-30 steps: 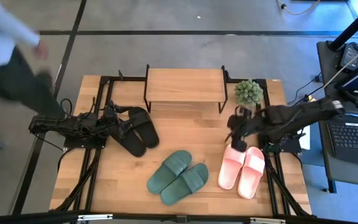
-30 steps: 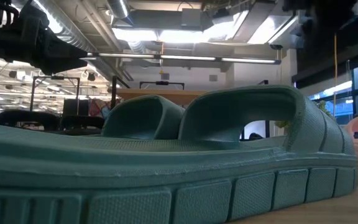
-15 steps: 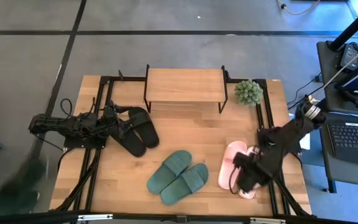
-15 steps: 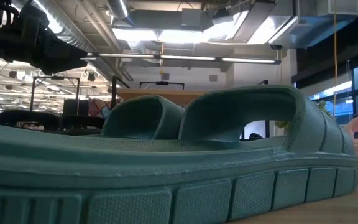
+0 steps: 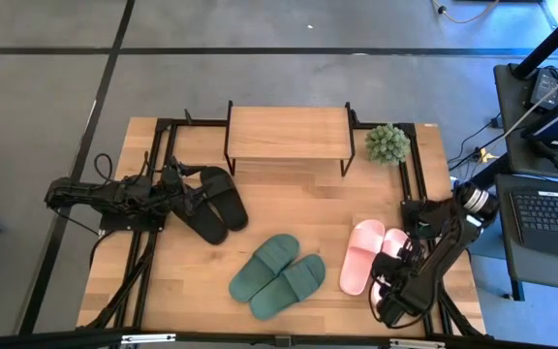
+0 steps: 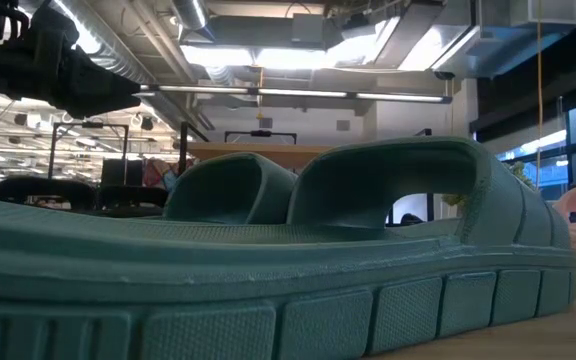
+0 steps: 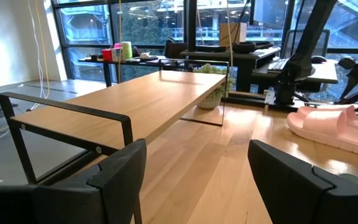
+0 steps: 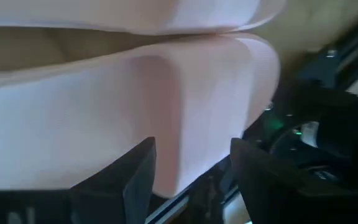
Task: Pick and place slides into the shelf
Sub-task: Put the right pink slide under the shelf
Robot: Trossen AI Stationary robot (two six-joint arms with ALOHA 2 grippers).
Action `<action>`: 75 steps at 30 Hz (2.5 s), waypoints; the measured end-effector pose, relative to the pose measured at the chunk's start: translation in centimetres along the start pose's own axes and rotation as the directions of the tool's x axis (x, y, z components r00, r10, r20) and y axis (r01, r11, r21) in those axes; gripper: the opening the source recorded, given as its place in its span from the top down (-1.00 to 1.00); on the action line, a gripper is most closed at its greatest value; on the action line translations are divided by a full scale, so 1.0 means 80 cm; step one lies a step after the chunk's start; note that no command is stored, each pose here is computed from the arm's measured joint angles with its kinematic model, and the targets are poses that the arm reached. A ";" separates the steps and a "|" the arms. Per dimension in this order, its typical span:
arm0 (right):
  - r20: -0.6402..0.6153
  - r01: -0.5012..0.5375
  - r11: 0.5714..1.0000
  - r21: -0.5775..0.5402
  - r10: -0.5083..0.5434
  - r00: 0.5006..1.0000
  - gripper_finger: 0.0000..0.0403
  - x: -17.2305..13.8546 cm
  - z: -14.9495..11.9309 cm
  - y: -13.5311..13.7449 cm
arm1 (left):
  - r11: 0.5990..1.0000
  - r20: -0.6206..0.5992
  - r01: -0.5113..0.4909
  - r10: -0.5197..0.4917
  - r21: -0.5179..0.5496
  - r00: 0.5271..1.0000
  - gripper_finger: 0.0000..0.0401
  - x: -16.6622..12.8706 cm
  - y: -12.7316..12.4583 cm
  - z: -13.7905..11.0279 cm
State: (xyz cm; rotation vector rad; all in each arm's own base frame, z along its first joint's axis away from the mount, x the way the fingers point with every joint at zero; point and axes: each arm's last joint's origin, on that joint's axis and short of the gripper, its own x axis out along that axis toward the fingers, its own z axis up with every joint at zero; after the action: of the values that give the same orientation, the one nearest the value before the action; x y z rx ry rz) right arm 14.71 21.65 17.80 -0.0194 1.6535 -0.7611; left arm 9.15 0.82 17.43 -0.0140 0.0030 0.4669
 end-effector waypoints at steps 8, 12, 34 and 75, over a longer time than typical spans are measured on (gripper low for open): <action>-0.006 0.080 0.997 0.000 -0.080 0.997 -0.03 0.016 0.001 0.012 | 1.000 0.000 0.000 0.000 -0.001 1.000 -0.36 0.000 0.000 0.000; -0.009 0.116 0.993 0.000 -0.116 0.993 -0.02 0.021 0.001 0.014 | 1.000 0.000 0.000 0.000 -0.001 1.000 -0.36 0.000 0.000 0.000; 0.007 0.166 0.983 0.082 -0.167 0.986 0.94 0.006 0.001 -0.013 | 1.000 0.000 0.000 0.000 -0.002 1.000 -0.36 0.000 0.000 0.000; 0.471 0.087 0.991 -0.105 -0.028 0.882 0.94 -0.010 0.285 -0.118 | 1.000 0.000 0.000 0.000 0.002 1.000 -0.36 0.000 0.000 0.000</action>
State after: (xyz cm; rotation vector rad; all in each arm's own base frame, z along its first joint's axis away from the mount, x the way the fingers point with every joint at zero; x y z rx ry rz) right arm 31.39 4.06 22.43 -0.3197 1.2344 -0.6358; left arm 9.15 0.82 17.44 -0.0123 0.0034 0.4666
